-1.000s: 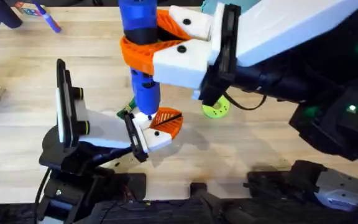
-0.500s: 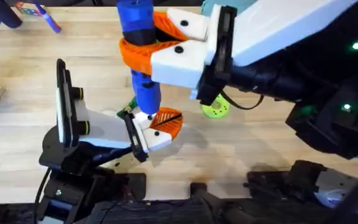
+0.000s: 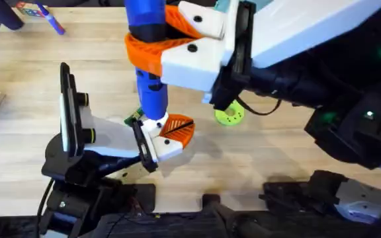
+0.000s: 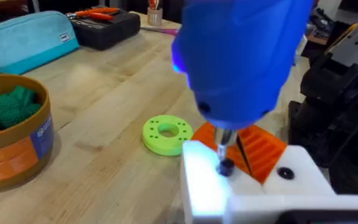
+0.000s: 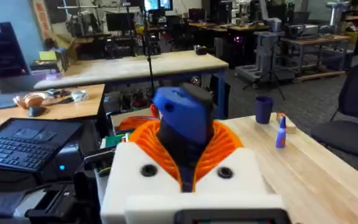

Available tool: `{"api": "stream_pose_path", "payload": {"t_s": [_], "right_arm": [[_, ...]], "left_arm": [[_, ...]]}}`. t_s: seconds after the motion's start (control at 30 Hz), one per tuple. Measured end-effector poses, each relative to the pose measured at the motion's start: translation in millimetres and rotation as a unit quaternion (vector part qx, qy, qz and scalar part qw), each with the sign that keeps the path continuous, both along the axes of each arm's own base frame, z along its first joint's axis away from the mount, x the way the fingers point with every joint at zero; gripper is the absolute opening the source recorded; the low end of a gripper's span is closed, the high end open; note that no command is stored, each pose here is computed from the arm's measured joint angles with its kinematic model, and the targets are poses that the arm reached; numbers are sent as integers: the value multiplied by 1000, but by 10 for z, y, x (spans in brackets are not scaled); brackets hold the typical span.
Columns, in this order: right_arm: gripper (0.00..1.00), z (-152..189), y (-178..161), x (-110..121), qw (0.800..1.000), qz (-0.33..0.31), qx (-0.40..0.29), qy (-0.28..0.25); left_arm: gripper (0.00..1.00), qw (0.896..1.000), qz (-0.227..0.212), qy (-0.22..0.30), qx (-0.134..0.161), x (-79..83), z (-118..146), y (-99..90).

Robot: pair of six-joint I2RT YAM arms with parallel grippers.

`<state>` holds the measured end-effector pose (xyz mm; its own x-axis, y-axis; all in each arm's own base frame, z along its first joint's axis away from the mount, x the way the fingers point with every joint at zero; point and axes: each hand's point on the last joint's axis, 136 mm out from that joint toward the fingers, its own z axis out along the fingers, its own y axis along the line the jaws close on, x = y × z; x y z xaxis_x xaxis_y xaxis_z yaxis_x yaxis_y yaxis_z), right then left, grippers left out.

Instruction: Pick up the gripper from the table and insert it into the empty holder that is missing its gripper. Then pick up a screw, insert it into the mounting hole, and use the screwdriver to tighten it. Finally, clean up the table by picking up the vegetable and placing it into the bucket.

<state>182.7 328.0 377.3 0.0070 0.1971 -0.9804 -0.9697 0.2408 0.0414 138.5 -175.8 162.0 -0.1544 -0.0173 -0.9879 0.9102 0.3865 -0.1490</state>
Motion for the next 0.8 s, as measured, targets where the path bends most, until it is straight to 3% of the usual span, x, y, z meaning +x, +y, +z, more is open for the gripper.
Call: {"api": "stream_pose_path", "payload": {"t_s": [0.8], "right_arm": [[63,-78,-5,-3,1000,1,-14,20]], "left_arm": [[17,1000,0,0,0,-1,0,0]]}}
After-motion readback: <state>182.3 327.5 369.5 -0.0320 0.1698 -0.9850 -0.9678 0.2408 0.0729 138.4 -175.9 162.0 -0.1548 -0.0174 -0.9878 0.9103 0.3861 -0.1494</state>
